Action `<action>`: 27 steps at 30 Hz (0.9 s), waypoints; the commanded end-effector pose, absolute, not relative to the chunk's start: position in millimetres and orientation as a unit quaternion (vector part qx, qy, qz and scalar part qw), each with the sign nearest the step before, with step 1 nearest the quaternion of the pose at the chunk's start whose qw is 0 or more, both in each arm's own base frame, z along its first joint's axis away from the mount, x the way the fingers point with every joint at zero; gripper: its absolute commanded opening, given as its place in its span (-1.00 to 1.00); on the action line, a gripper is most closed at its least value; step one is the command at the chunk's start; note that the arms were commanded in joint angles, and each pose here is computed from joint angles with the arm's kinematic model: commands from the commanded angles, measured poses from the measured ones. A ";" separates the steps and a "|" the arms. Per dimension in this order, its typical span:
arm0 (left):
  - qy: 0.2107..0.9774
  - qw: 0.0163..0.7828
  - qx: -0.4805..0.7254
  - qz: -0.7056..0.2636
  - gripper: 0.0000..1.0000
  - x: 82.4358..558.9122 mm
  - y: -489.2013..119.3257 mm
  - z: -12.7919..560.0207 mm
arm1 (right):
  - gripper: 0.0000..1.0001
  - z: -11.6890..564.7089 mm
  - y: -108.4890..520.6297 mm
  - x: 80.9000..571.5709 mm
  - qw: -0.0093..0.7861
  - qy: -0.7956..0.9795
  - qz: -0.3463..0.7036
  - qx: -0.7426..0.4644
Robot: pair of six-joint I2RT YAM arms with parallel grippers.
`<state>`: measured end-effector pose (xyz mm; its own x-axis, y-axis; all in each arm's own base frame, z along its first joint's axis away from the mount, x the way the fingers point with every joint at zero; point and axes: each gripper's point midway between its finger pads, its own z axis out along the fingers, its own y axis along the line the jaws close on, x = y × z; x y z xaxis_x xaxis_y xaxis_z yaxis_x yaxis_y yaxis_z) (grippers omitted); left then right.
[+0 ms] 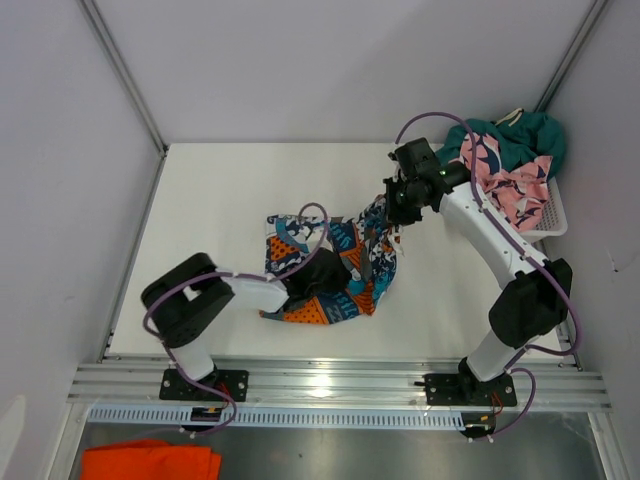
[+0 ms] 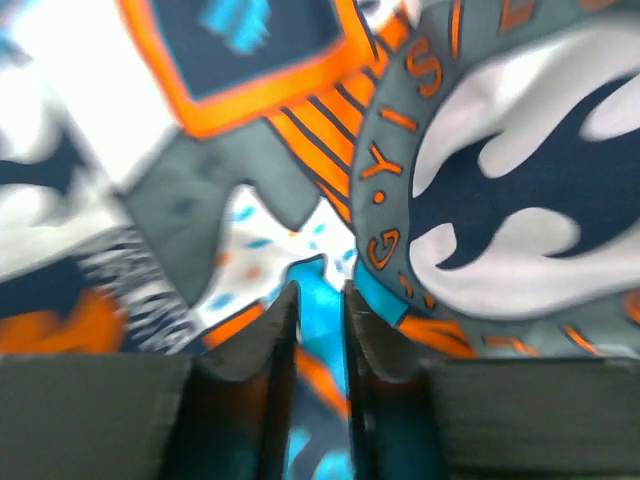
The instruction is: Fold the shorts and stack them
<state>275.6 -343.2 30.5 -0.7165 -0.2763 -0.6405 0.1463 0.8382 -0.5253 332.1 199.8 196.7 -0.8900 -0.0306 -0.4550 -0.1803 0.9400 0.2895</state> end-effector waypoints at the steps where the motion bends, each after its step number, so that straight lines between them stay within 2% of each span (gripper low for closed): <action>1: 0.875 0.372 -0.036 -0.309 -0.38 276.1 -319.8 67.3 | -1.00 194.1 193.4 335.7 0.235 0.958 0.150 -0.071; 2: 0.866 0.382 -0.038 -0.320 -0.33 276.7 -315.0 85.1 | -1.00 193.2 193.6 335.8 0.234 0.958 0.150 -0.073; 3: 0.868 0.384 -0.044 -0.311 -0.22 280.5 -300.4 83.6 | -1.00 193.1 193.5 335.8 0.234 0.958 0.149 -0.075; 5: 0.866 0.383 -0.040 -0.319 -0.14 279.3 -285.1 92.5 | -1.00 192.1 192.8 336.7 0.236 0.958 0.147 -0.077; 10: 0.881 0.377 -0.081 -0.274 0.09 292.2 -213.3 77.4 | -1.00 193.6 193.7 335.7 0.239 0.957 0.145 -0.083; 13: 0.891 0.369 -0.091 -0.250 0.19 292.1 -190.0 68.3 | -1.00 198.0 196.7 335.4 0.247 0.954 0.144 -0.091; 20: 0.900 0.358 -0.116 -0.220 0.26 282.4 -159.4 44.6 | -1.00 204.9 208.5 331.5 0.255 0.950 0.145 -0.104; 23: 0.913 0.328 -0.109 -0.216 0.19 278.5 -163.0 26.8 | -1.00 206.1 219.1 328.2 0.257 0.949 0.147 -0.110; 27: 0.913 0.327 -0.120 -0.213 0.04 273.2 -159.3 5.6 | -1.00 204.3 239.5 325.7 0.257 0.947 0.156 -0.111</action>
<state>282.6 -162.0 24.6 -0.7383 -0.3681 -0.5652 -0.0770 0.8785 -0.4715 318.4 221.3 189.2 -0.8685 -0.1495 -0.4726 -0.2811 0.9338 0.2212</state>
